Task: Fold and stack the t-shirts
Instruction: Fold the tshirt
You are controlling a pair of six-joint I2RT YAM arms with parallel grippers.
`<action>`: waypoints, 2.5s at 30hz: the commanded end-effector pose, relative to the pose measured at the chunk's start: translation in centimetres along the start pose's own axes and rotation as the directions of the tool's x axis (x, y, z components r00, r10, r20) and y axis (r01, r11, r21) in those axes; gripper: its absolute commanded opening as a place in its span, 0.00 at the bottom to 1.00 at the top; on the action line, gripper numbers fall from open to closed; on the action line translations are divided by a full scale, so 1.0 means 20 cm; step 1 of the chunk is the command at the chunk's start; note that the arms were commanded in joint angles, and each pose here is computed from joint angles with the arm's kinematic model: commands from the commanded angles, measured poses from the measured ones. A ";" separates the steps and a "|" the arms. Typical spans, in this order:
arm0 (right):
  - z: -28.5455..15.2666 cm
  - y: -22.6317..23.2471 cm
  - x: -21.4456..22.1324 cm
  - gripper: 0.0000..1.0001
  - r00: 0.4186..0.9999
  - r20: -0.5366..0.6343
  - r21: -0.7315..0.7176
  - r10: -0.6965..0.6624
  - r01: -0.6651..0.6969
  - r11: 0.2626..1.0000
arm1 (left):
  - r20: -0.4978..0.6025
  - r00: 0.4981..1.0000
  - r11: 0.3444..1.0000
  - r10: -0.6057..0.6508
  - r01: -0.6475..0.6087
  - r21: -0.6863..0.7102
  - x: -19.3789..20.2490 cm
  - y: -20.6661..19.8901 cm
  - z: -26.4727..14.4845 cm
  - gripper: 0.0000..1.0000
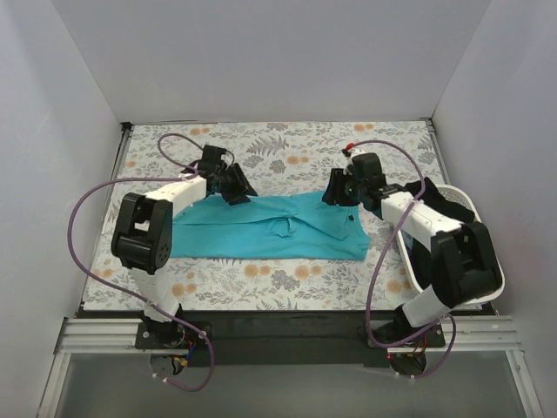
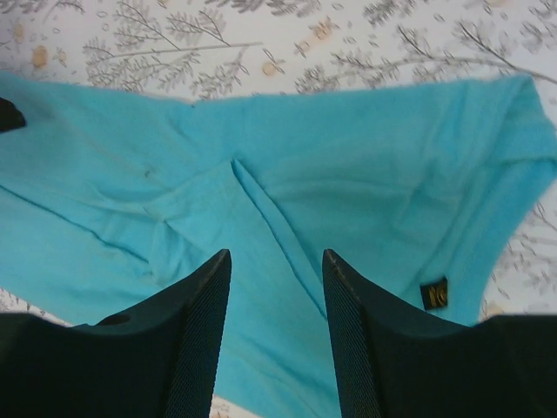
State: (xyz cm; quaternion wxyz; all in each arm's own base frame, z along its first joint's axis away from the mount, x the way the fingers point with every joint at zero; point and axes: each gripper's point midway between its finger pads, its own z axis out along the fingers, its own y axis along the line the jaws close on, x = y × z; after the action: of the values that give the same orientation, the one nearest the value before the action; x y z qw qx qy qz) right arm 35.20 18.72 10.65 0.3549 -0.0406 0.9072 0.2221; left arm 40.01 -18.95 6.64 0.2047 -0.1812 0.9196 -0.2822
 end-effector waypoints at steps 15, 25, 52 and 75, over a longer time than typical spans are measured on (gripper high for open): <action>0.42 0.25 0.00 0.54 0.981 -0.070 -0.144 -0.179 0.168 0.975 | -0.169 0.955 0.948 0.242 -0.196 0.251 0.37 -0.53 0.22 0.35; 0.46 0.30 0.05 0.38 0.981 -0.084 -0.178 -0.177 0.160 0.971 | -0.208 0.945 0.945 0.253 -0.196 0.261 0.48 -0.52 0.21 0.34; 0.16 0.51 0.30 0.21 0.981 -0.063 -0.288 -0.186 0.160 0.944 | -0.190 0.951 0.947 0.245 -0.193 0.257 0.43 -0.55 0.19 0.33; -0.07 0.25 0.19 0.43 0.987 0.024 0.007 -0.159 0.159 0.987 | -0.240 0.862 0.887 0.447 -0.393 0.241 0.66 -0.51 0.17 0.33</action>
State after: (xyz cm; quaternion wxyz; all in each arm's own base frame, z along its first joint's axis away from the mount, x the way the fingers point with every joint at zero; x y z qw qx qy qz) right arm 29.97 25.99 13.61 0.4025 -0.1403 0.8674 0.2567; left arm 32.64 -34.31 4.92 0.1194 0.0650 0.9289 -0.3446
